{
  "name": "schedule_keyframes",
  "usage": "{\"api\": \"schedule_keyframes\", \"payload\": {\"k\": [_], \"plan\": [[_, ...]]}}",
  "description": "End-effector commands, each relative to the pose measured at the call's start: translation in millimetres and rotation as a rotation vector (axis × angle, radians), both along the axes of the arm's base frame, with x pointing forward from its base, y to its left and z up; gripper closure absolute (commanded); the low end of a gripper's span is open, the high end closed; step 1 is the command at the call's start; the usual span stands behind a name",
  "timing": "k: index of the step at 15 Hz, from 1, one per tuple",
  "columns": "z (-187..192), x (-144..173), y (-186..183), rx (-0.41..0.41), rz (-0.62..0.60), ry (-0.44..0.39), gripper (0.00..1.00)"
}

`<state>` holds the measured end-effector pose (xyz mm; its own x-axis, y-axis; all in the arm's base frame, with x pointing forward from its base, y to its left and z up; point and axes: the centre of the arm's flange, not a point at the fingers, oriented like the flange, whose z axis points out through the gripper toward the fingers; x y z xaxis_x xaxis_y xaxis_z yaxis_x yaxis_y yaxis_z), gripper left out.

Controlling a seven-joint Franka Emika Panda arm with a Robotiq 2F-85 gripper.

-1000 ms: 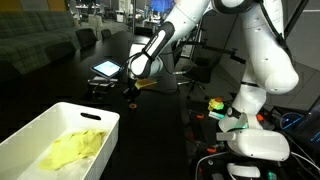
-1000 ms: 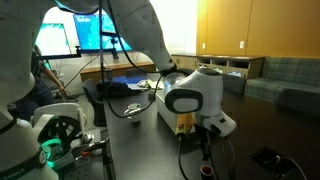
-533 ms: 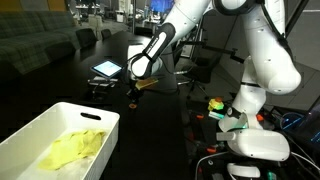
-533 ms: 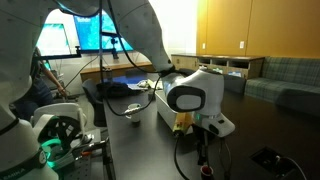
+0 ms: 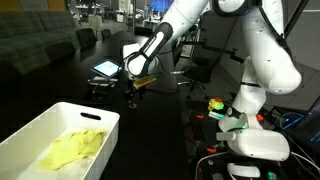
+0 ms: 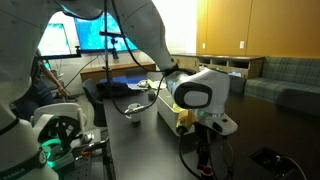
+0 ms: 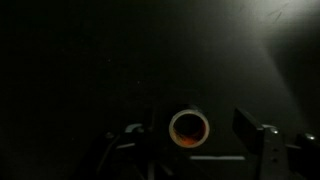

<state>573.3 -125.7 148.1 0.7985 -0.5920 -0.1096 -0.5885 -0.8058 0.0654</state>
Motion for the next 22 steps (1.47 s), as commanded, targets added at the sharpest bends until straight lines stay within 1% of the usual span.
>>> {"api": "schedule_keyframes", "payload": {"k": [1, 7, 13, 17, 22], "plan": [[-6, 18, -2, -0.013, -0.001, 0.041, 0.00], [-26, 8, -8, 0.008, -0.017, 0.099, 0.00], [-33, -6, -21, 0.021, -0.054, 0.100, 0.00], [-36, -3, -30, 0.030, -0.075, 0.099, 0.00], [-40, 8, -39, 0.028, -0.097, 0.105, 0.00]]}}
